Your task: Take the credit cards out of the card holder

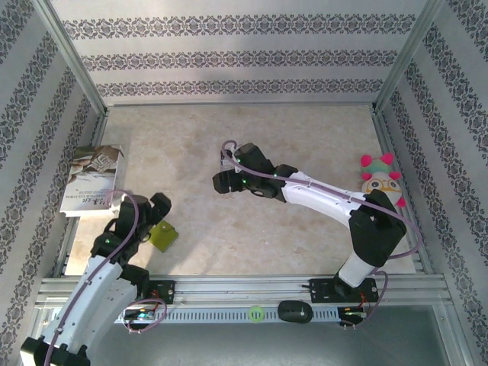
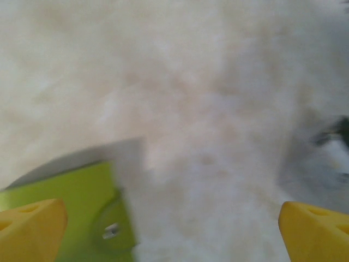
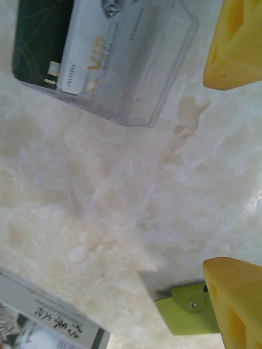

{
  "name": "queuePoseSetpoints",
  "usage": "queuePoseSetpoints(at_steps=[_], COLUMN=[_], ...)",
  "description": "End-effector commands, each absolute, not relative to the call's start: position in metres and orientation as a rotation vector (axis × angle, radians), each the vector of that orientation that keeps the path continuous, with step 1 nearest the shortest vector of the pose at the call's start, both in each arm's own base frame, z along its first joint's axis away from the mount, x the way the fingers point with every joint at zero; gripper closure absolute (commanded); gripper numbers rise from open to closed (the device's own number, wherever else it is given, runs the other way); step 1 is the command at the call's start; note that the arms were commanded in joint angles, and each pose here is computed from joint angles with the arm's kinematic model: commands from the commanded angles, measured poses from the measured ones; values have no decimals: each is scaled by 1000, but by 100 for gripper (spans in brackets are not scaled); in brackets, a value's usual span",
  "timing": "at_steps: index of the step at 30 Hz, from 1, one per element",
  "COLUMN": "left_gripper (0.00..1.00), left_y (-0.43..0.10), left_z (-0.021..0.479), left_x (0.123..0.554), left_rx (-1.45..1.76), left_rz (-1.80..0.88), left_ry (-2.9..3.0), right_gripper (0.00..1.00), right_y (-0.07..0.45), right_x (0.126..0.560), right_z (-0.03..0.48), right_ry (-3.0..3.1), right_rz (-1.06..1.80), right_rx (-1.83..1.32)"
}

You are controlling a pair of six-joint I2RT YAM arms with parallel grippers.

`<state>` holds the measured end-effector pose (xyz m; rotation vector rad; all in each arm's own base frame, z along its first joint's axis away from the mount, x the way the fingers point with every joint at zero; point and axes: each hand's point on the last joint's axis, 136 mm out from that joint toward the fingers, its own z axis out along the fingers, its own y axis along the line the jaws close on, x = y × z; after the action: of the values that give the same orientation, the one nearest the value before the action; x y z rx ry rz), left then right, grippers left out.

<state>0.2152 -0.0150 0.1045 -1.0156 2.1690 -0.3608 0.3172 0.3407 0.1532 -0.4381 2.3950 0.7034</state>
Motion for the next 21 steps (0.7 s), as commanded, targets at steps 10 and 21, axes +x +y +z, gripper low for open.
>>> queuePoseSetpoints(at_steps=[10,21], left_gripper=[12,37], left_y=[-2,-51], left_z=[57,46], left_x=[196,240], left_rx=[-1117,-790], left_rz=[-213,-418], left_ry=[2265,2427], right_gripper=[19,20], right_y=[316,304], right_x=[328,320], right_z=[167,156], right_ry=[2317,2345], right_rz=[733,750], right_rx=[-329,-312])
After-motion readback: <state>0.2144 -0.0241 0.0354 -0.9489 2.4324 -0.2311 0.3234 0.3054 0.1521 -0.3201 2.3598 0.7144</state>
